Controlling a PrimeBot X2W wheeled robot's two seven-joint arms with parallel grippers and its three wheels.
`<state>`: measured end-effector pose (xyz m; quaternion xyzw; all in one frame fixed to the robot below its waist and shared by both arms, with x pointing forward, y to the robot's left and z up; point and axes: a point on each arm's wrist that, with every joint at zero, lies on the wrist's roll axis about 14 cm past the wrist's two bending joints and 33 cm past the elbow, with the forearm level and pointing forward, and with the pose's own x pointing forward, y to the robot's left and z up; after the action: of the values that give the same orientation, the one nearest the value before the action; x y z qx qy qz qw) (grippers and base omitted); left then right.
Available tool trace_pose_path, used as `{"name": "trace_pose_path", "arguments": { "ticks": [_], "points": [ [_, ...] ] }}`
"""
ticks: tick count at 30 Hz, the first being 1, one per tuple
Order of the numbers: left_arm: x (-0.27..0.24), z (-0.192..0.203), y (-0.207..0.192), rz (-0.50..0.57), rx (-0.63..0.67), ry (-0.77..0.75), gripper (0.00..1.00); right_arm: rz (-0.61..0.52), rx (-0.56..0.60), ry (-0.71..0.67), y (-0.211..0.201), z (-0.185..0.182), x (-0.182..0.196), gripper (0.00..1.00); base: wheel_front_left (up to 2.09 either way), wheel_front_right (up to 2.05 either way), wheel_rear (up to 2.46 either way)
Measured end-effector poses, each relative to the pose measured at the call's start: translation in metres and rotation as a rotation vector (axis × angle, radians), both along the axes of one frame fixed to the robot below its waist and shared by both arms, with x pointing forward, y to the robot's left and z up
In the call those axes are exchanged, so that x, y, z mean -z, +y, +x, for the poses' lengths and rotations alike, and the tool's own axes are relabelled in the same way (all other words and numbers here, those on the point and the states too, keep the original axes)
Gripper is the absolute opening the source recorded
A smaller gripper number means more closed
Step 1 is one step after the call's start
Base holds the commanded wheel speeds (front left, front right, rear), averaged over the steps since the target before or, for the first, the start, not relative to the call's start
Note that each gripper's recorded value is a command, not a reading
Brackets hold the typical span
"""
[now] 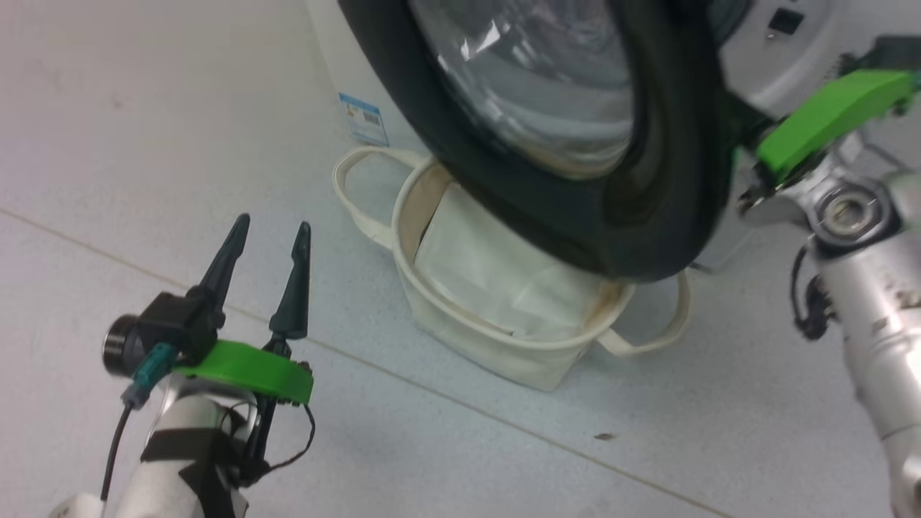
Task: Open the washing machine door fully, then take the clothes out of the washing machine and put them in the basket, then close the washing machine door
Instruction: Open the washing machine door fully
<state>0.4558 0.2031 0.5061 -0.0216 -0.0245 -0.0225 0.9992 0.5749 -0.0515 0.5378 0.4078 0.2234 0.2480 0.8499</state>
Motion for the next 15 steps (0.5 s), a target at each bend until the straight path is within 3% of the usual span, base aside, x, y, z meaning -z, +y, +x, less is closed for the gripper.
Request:
{"name": "trace_pose_path", "arguments": {
  "ticks": [15],
  "points": [
    [-0.011, -0.043, 0.003, -0.011, -0.014, -0.02, 1.0, -0.014, -0.31, -0.027, 0.071, -0.124, -0.013, 0.0, 0.0, 0.0, 0.0]
  ]
}}
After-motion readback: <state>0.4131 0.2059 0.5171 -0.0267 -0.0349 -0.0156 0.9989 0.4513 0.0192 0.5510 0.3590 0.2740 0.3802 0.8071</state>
